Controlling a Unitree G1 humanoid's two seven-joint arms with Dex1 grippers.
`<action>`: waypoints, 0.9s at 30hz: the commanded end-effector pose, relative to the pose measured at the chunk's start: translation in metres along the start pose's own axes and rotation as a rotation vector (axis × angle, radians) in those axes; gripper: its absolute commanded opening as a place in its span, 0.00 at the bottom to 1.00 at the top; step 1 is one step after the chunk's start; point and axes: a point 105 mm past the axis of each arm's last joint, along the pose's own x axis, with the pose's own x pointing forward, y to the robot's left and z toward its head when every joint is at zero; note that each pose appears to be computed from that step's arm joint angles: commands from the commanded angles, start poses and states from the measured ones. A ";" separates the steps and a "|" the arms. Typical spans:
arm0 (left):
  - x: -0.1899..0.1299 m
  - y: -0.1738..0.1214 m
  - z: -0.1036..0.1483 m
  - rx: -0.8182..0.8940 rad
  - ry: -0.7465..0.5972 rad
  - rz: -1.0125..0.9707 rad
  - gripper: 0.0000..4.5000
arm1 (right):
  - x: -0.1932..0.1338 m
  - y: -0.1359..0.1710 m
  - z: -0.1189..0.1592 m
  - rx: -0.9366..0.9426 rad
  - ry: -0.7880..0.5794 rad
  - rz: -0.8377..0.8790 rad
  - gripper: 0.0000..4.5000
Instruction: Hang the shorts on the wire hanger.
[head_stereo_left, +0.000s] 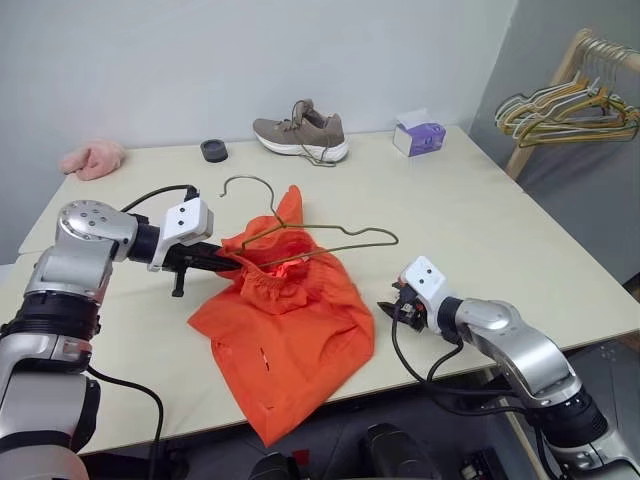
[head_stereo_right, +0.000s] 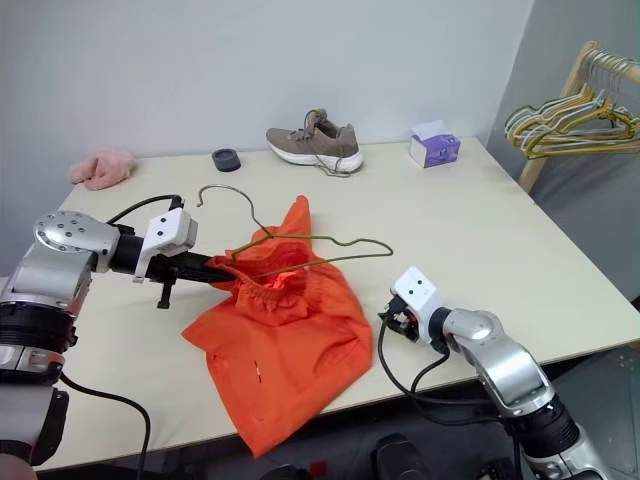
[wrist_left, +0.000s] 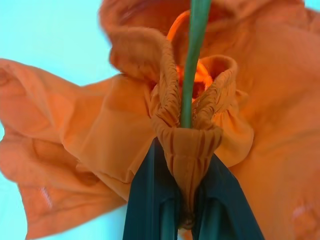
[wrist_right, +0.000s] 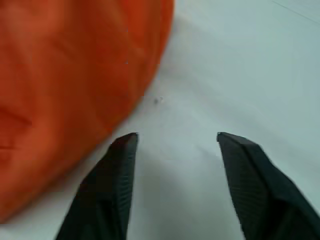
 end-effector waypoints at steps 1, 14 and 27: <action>-0.007 0.008 0.015 0.035 -0.057 0.063 0.00 | -0.015 0.003 0.014 -0.043 -0.067 -0.011 0.84; 0.000 0.012 0.022 0.052 -0.081 0.072 0.00 | -0.007 0.035 0.046 -0.095 -0.170 0.063 1.00; -0.001 0.012 0.021 0.054 -0.076 0.074 0.00 | 0.038 0.027 0.048 -0.064 -0.149 -0.023 0.72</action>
